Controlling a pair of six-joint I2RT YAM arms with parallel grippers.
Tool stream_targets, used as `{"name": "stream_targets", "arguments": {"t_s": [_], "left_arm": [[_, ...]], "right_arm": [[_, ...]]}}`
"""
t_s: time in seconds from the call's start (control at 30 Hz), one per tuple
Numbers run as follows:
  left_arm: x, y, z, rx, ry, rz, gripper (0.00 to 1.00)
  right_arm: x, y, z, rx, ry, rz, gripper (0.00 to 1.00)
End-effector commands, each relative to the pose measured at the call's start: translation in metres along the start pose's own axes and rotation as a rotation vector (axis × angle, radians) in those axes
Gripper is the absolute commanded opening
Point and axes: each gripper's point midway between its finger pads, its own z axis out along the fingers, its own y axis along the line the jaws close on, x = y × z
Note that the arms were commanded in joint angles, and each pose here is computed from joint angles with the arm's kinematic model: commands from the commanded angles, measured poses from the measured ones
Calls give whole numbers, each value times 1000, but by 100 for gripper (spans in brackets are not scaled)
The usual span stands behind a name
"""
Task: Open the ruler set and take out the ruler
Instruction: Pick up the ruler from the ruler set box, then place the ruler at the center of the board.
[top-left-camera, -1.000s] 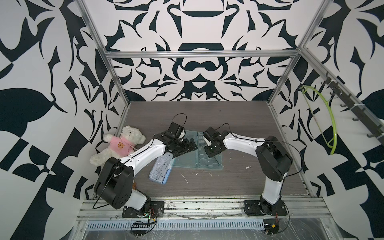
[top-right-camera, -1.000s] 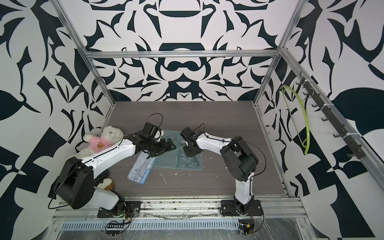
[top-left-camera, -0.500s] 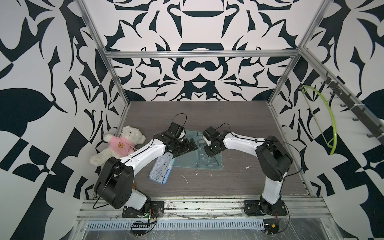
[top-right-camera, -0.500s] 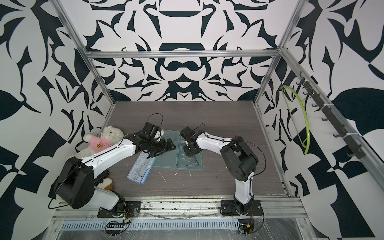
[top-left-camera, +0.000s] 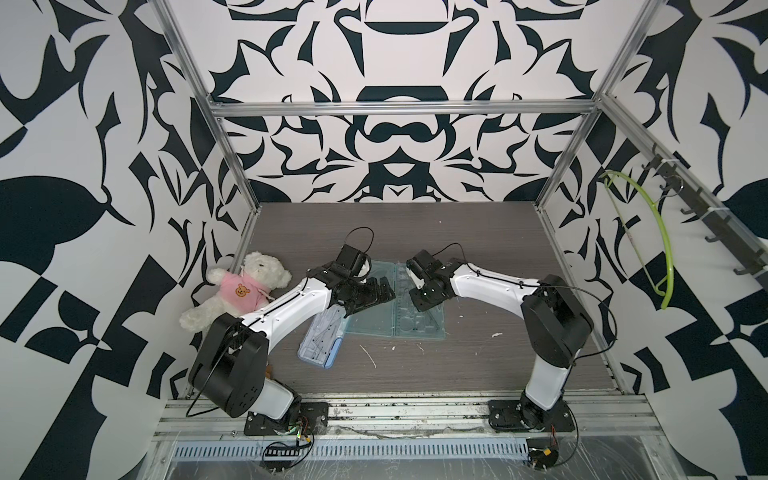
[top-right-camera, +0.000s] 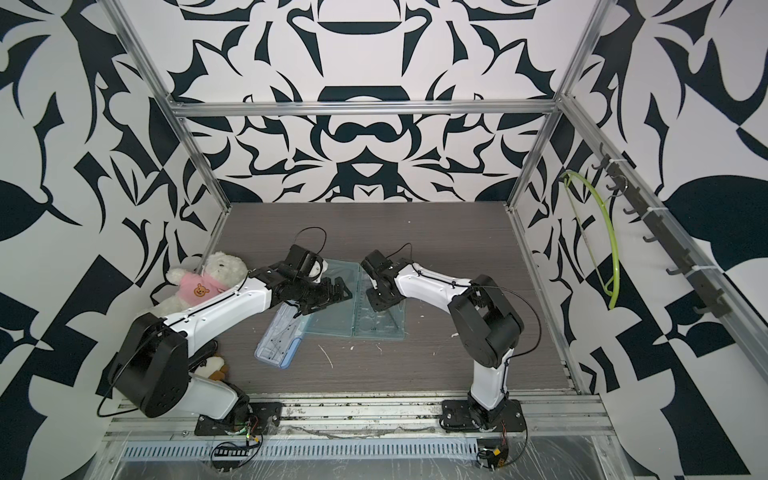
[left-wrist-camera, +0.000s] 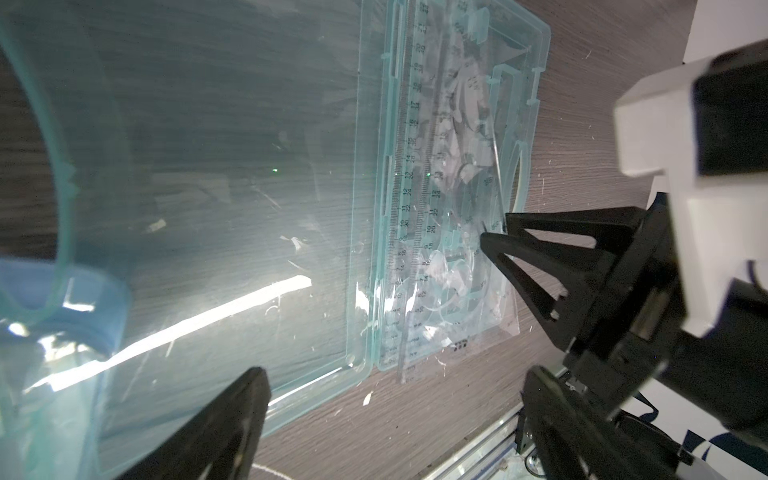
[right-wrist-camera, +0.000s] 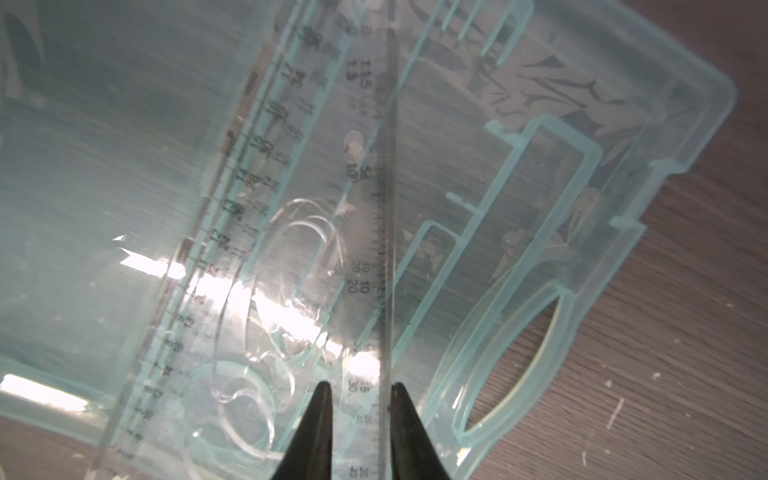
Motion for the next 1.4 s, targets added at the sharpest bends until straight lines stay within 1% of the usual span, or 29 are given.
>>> {"name": "stream_targets", "arguments": {"t_s": [0.0,0.3,0.5,0.6,0.67,0.73,0.83,0.97,1.13,1.37], "left_arm": [[-1,1,1,-8,1,2,99],[-8,-1,-8,-28,-34,27,99],[-22,-7,-23,-38,-94,79,99],[-31,-13,-32,-24,-124,101,99],[-36,-16,-36,-17,-140,115,99],[-41,-20,-39,-8,-153,127,99],[-45,-24,-41,-2,-161,137,99],[-49,-26,-39,3,-167,157,99],[-59,-32,-38,6,-186,171,99],[-78,-51,-34,48,-211,191,99]], "right_arm": [[-19,2,-22,-3,-66,5,22],[-19,1,-22,-2,-71,27,22],[-23,-17,-33,7,-94,117,23],[-24,-36,-41,18,-114,203,23],[-24,-53,-47,31,-127,281,23],[-23,-74,-53,47,-144,387,23],[-22,-100,-60,61,-175,529,23],[-22,-124,-69,96,-205,645,23],[-21,-152,-70,144,-201,769,23],[-28,-192,-63,162,-223,999,23]]}}
